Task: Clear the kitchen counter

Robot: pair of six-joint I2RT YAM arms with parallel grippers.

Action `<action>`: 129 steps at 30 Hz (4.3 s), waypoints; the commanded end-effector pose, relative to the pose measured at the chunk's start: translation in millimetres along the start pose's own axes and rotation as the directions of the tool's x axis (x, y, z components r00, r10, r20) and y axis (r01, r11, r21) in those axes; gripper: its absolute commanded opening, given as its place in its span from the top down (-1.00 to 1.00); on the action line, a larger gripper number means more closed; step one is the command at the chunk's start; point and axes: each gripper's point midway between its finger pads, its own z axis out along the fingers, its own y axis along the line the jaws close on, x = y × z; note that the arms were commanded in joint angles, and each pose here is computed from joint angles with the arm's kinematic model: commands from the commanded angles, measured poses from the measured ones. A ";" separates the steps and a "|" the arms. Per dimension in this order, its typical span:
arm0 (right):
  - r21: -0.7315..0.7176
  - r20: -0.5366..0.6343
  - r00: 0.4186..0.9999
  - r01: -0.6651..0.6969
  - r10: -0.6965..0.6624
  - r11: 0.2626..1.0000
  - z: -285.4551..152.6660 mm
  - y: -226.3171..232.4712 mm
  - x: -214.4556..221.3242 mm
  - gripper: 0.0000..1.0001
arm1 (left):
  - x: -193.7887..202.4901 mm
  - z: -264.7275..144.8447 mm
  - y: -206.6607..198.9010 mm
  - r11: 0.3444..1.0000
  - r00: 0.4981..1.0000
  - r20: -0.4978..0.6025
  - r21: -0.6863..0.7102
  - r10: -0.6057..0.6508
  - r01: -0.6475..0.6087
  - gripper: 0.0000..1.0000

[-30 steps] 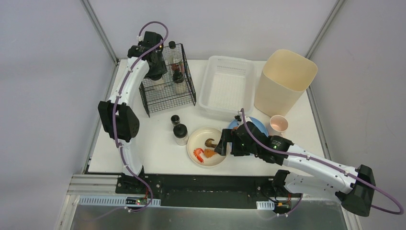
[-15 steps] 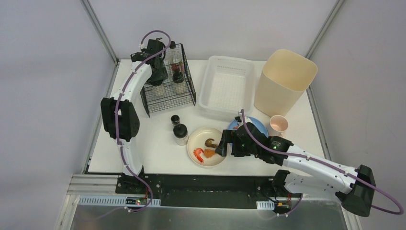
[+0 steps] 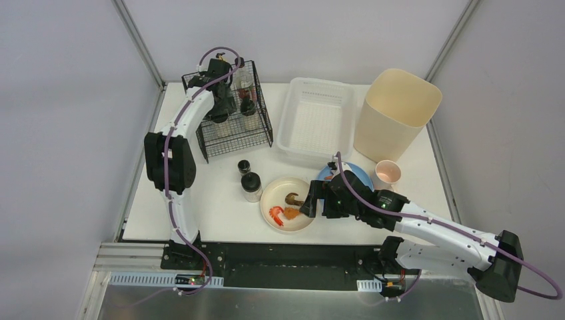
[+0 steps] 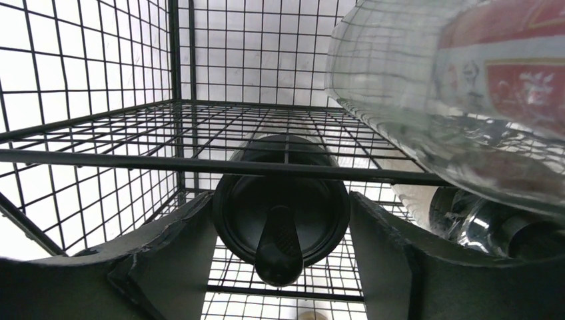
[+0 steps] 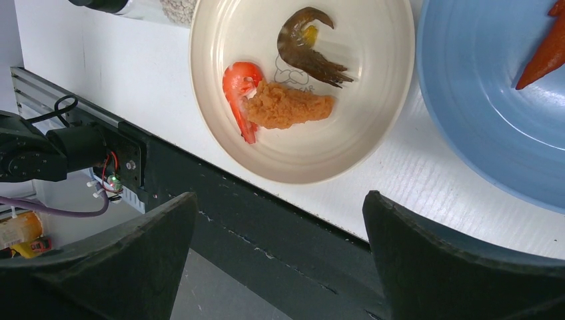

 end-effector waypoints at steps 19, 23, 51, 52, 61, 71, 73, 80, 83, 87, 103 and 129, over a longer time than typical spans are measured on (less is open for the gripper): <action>0.010 0.022 1.000 0.022 -0.023 1.000 -1.2 8.7 -11.5 -0.98 | -22.7 -135.8 21.5 0.978 0.987 0.155 0.199 0.029 -0.060 -0.87; 0.014 0.020 0.999 0.028 -0.029 1.000 -0.3 10.9 -13.7 -0.98 | 0.2 -161.2 20.5 0.961 0.988 0.145 0.262 0.054 -0.091 -0.87; -0.018 0.005 0.991 0.132 -0.132 0.991 13.0 69.9 -48.0 -0.98 | 173.6 -203.1 1.4 0.885 0.972 -0.081 0.436 0.222 -0.166 -0.97; -0.018 0.008 0.991 0.132 -0.132 0.991 13.3 70.8 -49.0 -0.98 | 178.4 -201.3 0.0 0.883 0.969 -0.089 0.437 0.228 -0.168 -0.97; 0.003 0.020 0.993 0.113 -0.113 0.994 13.3 64.0 -47.3 -0.98 | 217.1 -191.6 -22.9 0.875 0.946 -0.132 0.435 0.296 -0.213 -0.98; 0.006 0.031 0.996 0.082 -0.082 0.997 9.8 51.1 -38.5 -0.98 | 232.4 -174.3 -35.7 0.884 0.921 -0.134 0.358 0.366 -0.299 -0.98; 0.006 0.031 0.997 0.077 -0.077 0.997 9.4 48.5 -36.7 -0.98 | 233.5 -169.0 -36.7 0.889 0.918 -0.133 0.334 0.374 -0.313 -0.98; 0.005 0.028 0.997 0.069 -0.069 0.998 8.2 41.7 -30.6 -0.98 | 233.7 -149.6 -36.2 0.902 0.909 -0.130 0.243 0.395 -0.357 -0.98; 0.004 0.028 0.998 0.064 -0.065 0.998 8.3 39.4 -28.7 -0.98 | 233.8 -146.0 -37.6 0.901 0.906 -0.132 0.232 0.402 -0.366 -0.98; 0.005 0.025 0.998 0.058 -0.058 0.998 9.2 37.6 -26.4 -0.98 | 235.6 -138.9 -37.8 0.900 0.899 -0.141 0.209 0.415 -0.383 -0.96; 0.009 0.013 0.999 0.049 -0.049 0.999 13.1 38.0 -24.8 -0.98 | 243.9 -133.8 -35.4 0.891 0.885 -0.162 0.212 0.437 -0.401 -0.01; 0.017 0.009 0.997 0.075 -0.075 0.997 14.8 42.8 -28.2 -0.98 | 203.1 -234.0 -60.6 0.784 0.908 -0.047 0.524 0.417 -0.333 1.00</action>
